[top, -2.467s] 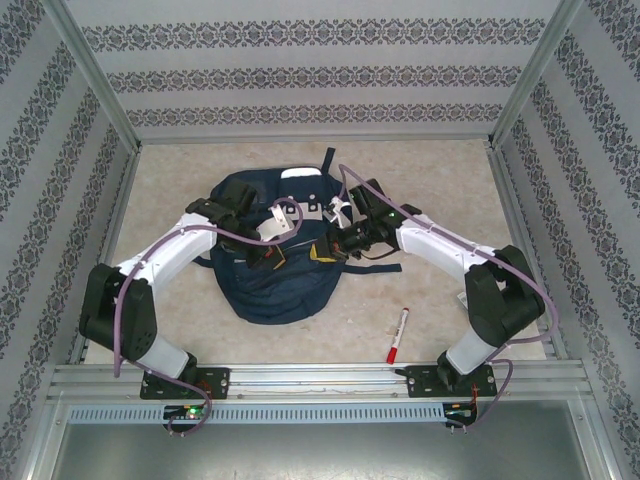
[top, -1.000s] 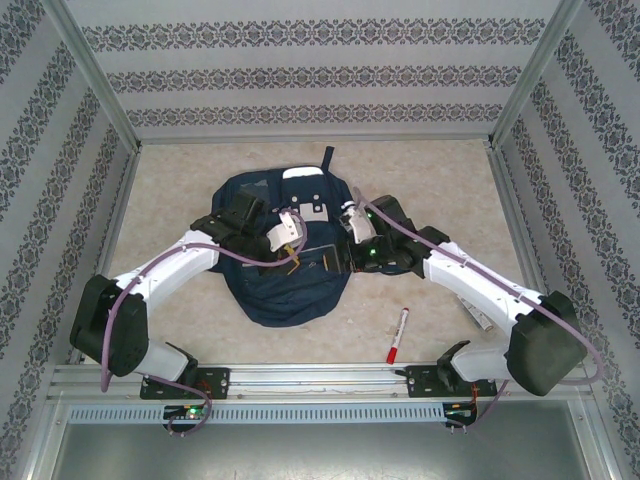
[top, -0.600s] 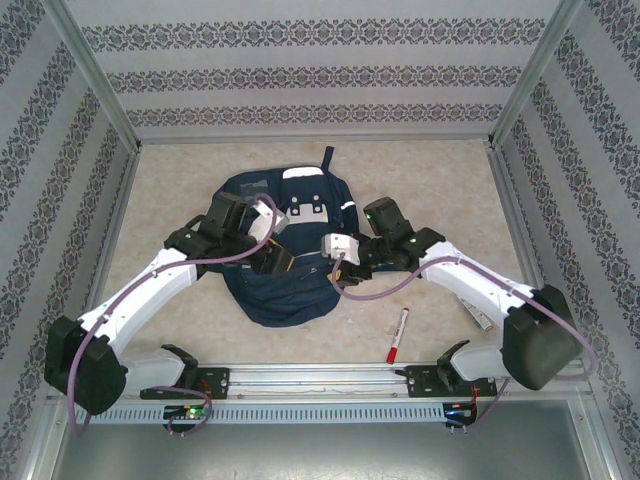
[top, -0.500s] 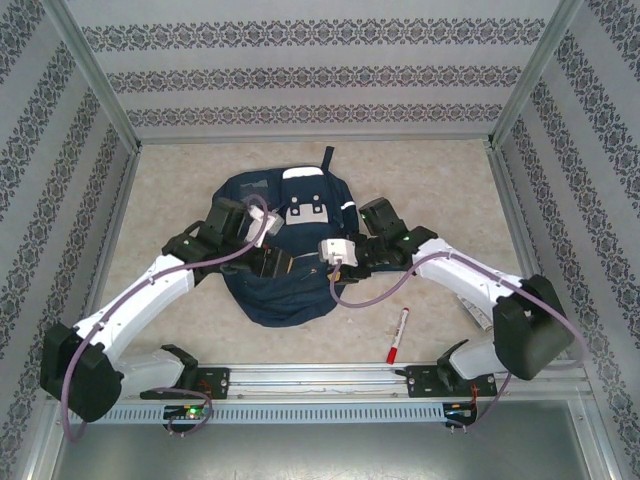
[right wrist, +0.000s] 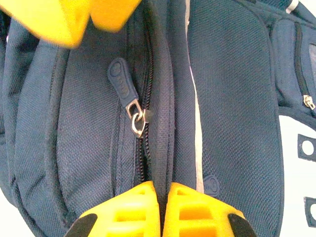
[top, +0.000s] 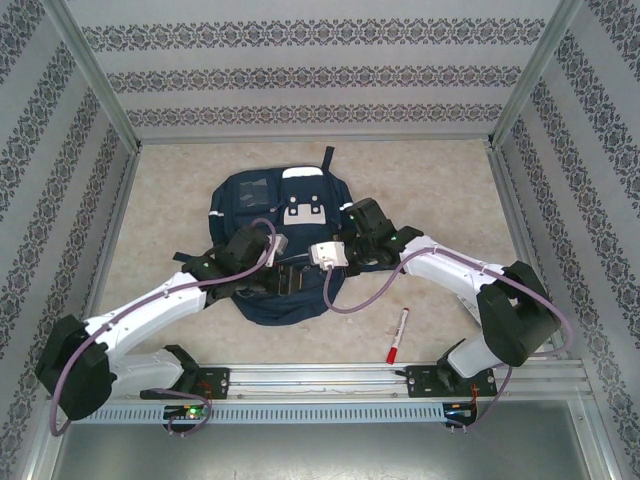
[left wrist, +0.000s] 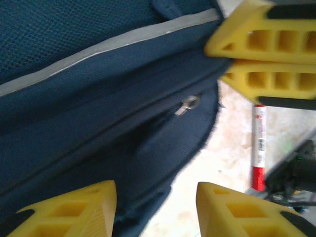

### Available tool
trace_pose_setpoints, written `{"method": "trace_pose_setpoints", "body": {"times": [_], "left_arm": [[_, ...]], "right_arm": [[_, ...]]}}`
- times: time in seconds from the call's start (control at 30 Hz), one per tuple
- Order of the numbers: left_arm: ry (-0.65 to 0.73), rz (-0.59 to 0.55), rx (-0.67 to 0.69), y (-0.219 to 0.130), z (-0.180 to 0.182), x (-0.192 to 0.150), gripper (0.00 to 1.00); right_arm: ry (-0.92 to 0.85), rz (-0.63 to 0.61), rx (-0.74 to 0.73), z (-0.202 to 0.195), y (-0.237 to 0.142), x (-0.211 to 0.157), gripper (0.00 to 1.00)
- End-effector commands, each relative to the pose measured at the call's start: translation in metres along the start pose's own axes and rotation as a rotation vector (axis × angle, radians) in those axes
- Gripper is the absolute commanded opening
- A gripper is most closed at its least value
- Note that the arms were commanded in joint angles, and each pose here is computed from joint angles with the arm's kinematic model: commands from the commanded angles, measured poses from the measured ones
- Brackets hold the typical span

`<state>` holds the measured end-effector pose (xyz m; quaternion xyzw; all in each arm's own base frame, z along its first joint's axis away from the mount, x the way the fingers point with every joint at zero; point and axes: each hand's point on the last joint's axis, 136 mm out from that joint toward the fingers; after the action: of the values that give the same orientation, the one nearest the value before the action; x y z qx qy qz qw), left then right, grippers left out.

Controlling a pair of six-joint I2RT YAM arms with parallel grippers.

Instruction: Pack books, pencil case, and school supplies into a backpack

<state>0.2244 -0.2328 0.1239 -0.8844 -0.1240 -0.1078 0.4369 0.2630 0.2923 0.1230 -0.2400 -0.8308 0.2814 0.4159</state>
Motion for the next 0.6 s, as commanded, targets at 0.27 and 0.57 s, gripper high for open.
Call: {"method": "trace_pose_setpoints", "body": {"times": [0.27, 0.57], "left_arm": [[0.061, -0.145, 0.014, 0.004, -0.015, 0.039, 0.48], [0.222, -0.113, -0.179, 0.013, -0.053, 0.038, 0.28]], "right_arm": [[0.036, -0.144, -0.005, -0.008, -0.002, 0.035, 0.0], [0.041, -0.163, -0.005, -0.012, -0.004, 0.042, 0.0]]}}
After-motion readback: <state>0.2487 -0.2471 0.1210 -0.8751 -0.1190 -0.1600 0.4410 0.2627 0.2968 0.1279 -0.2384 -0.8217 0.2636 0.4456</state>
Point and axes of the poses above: each hand's point on the last joint's axis, 136 mm out from that joint toward the fingers, its own y axis out along the fingers, its own z axis along the line the jaws close on, x = y × z, and after that the axes turned 10 degrees about -y, right-handed
